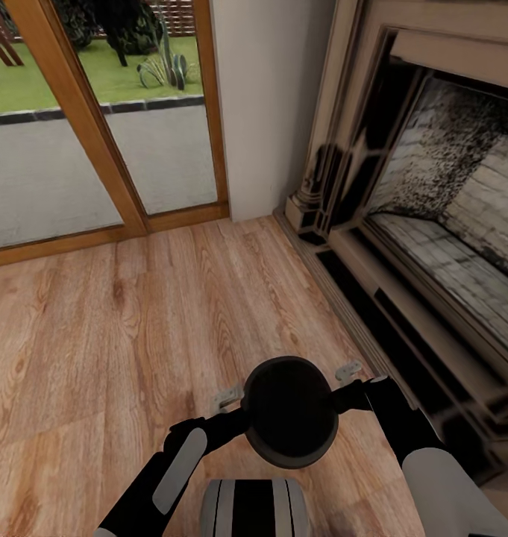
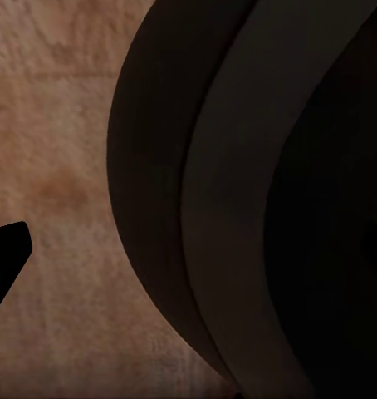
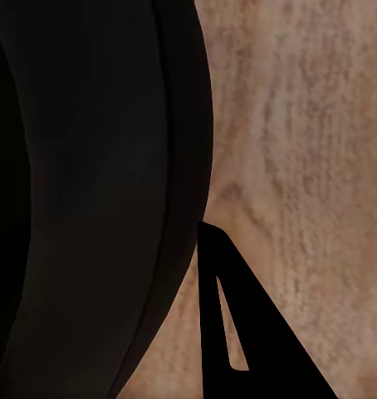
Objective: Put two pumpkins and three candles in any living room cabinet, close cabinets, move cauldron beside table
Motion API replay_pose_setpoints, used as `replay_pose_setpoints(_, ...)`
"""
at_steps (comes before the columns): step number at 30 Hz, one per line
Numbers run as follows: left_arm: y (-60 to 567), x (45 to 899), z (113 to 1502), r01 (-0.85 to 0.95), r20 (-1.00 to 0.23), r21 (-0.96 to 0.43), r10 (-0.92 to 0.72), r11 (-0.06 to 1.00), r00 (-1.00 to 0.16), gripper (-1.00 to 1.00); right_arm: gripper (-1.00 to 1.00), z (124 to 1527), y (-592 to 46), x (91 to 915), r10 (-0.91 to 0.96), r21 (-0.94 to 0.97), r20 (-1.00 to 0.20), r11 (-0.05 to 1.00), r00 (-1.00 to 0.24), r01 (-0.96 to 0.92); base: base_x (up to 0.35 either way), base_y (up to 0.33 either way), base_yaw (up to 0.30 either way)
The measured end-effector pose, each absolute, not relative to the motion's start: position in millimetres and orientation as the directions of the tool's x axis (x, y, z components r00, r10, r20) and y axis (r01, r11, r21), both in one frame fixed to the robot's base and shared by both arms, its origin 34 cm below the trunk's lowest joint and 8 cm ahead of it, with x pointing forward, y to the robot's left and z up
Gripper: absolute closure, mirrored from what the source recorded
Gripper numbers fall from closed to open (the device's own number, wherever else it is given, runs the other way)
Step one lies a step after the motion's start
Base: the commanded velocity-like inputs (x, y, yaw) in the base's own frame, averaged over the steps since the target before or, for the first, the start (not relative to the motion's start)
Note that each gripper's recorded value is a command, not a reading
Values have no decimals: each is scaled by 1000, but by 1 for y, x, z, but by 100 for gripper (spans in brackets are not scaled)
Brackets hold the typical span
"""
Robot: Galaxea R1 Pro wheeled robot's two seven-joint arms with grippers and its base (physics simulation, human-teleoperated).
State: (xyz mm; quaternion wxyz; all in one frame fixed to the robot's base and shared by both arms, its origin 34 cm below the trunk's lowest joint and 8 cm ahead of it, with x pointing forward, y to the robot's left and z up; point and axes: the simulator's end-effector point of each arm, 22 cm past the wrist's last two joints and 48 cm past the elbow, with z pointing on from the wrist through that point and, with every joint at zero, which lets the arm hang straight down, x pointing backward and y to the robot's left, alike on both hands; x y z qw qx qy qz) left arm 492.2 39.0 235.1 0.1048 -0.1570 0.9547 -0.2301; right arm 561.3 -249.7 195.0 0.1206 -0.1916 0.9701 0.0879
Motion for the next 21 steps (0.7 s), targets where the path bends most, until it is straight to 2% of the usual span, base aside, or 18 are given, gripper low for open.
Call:
replay_pose_setpoints(9,48,496,238,-186,-91,-457,-254,870,-963,-100,100,195,-250,561,-351,124,-268,911,-897,-394,0,0,0)
replay_pose_setpoints(21,52,532,256,-143,-98,-465,-212,874,-972,-100,100,195,-250,561,-353,124,-268,910,-897,-395,0,0,0)
